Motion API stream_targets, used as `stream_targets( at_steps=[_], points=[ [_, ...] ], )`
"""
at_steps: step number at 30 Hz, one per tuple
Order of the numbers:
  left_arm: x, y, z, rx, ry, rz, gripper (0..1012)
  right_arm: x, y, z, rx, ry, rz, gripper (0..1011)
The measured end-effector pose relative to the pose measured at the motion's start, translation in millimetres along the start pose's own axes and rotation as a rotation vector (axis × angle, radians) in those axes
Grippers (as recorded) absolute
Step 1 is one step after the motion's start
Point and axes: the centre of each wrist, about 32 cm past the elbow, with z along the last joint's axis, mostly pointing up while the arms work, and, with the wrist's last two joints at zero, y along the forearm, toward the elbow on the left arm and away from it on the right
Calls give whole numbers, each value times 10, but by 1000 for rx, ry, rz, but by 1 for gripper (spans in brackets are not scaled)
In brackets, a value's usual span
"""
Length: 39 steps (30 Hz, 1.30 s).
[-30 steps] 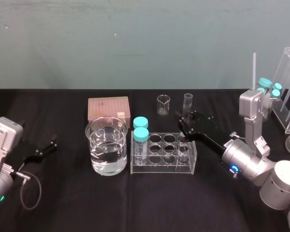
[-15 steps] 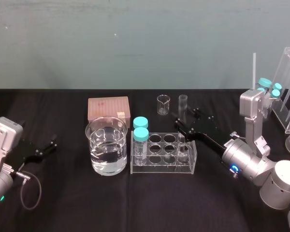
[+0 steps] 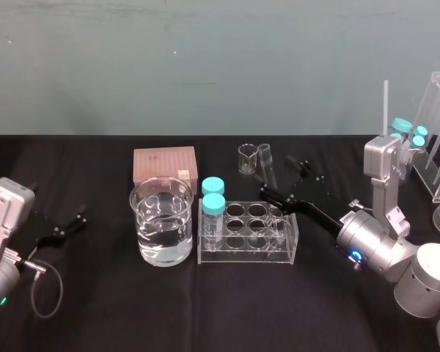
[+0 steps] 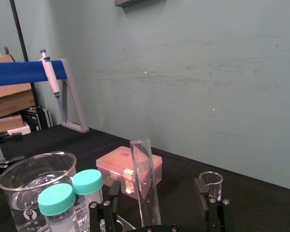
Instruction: Hold the test tube with one hand and immerse one end into the beaker, then return it to the test tube rack.
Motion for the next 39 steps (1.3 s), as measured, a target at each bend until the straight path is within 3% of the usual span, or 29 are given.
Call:
stream_targets(
  at_steps=[7, 12, 16, 18, 22, 25, 30, 39],
  points=[
    [0, 0, 0, 0, 0, 0, 1000, 2, -21, 34, 12, -6, 0, 1002],
    [0, 0, 0, 0, 0, 0, 1000, 8, -212, 217, 78, -43, -41, 1002],
    [0, 0, 0, 0, 0, 0, 1000, -5, -455, 312, 112, -71, -140, 1002],
    [0, 0, 0, 0, 0, 0, 1000, -9, -537, 299, 100, -74, -184, 1002],
    [0, 0, 0, 0, 0, 0, 1000, -28, -699, 190, 29, -53, -309, 1002],
    [0, 0, 0, 0, 0, 0, 1000, -37, -735, 119, -4, -34, -349, 1002],
    [0, 0, 0, 0, 0, 0, 1000, -48, -731, 13, -46, -6, -378, 1002],
    [0, 0, 0, 0, 0, 0, 1000, -44, -721, 3, -51, -5, -381, 1002]
  ],
)
